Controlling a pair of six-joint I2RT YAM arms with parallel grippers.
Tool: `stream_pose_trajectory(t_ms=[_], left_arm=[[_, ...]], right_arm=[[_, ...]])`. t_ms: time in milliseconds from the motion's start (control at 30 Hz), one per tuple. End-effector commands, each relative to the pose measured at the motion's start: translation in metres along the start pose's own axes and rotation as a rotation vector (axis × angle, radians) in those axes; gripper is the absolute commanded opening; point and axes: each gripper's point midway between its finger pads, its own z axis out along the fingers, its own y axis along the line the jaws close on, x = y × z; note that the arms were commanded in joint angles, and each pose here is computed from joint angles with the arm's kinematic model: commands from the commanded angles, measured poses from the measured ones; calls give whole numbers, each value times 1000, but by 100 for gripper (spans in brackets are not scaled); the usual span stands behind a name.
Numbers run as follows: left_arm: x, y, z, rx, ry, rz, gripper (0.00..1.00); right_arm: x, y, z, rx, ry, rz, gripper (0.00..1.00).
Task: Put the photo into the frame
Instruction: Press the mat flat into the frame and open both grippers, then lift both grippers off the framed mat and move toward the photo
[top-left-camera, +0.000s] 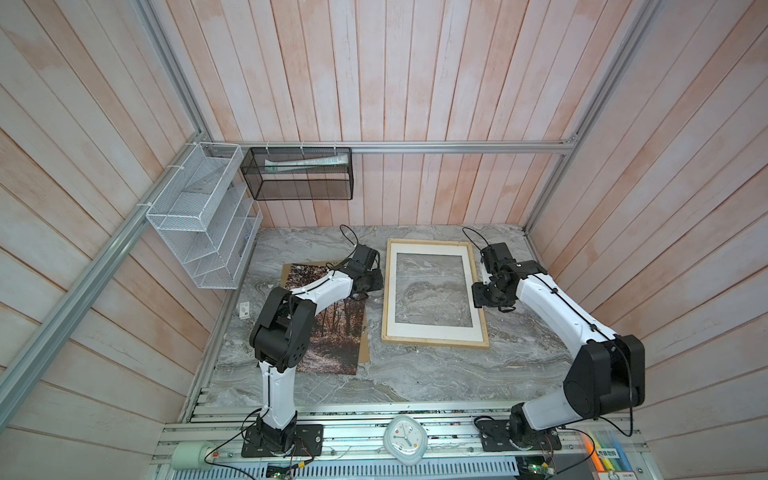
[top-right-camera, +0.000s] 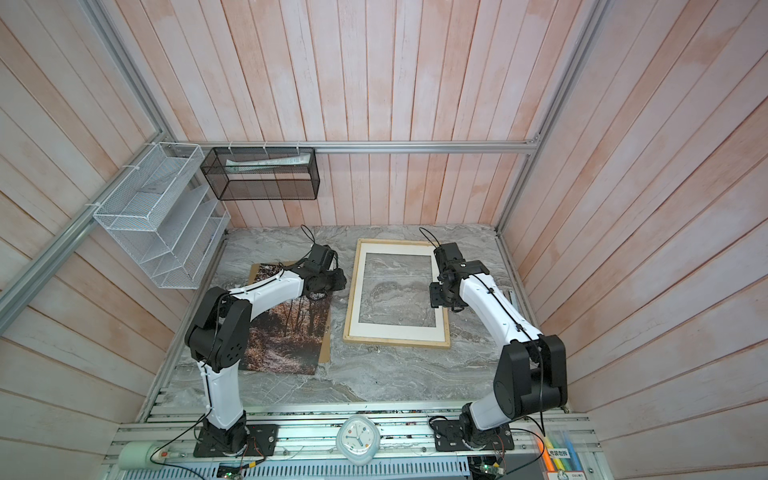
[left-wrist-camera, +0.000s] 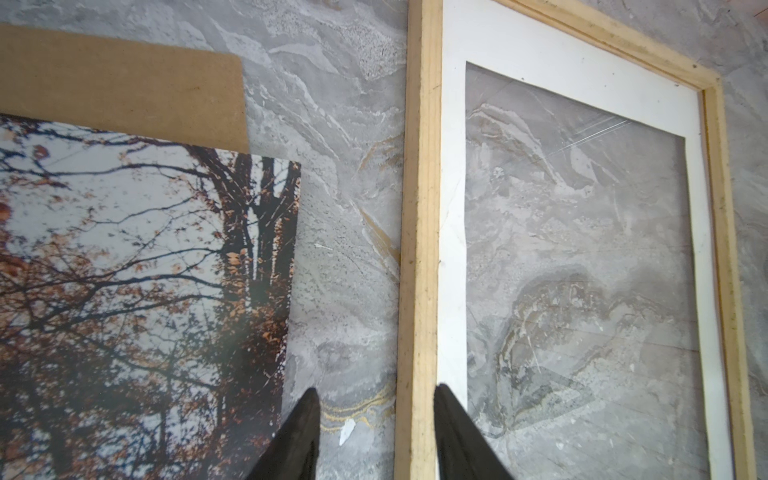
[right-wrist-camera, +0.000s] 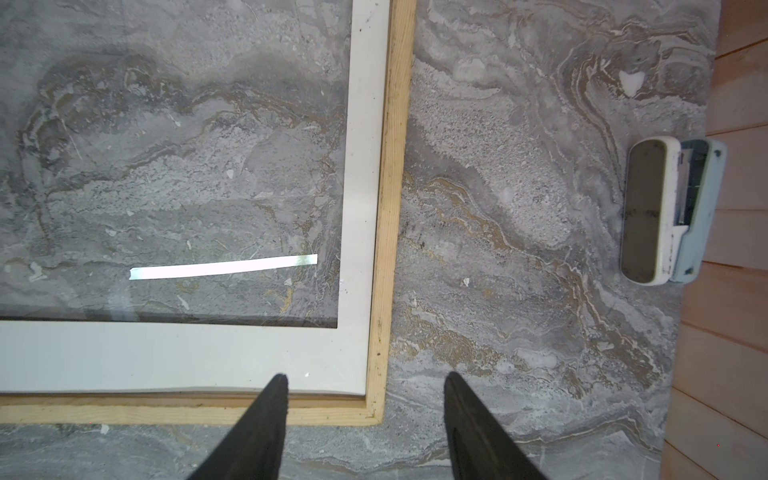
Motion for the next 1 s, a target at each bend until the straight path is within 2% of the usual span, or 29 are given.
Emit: stream_pose_trajectory(t_ms=[0, 267, 400, 533, 967], left_arm=[[-9, -4, -19, 15, -40, 2, 49], [21, -9, -13, 100, 8, -44, 52], [44, -18, -7, 145, 31, -57, 53], [60, -29, -3, 164, 59, -49, 53], [95, -55, -1, 243, 116, -17, 53]], right_arm=[[-8, 5, -2, -34, -26, 25, 61], [-19, 29, 11, -161, -76, 70, 60], [-27, 45, 17, -308, -101, 109, 60], [-33, 47, 21, -382, -102, 150, 60], [-34, 53, 31, -418, -86, 184, 60]])
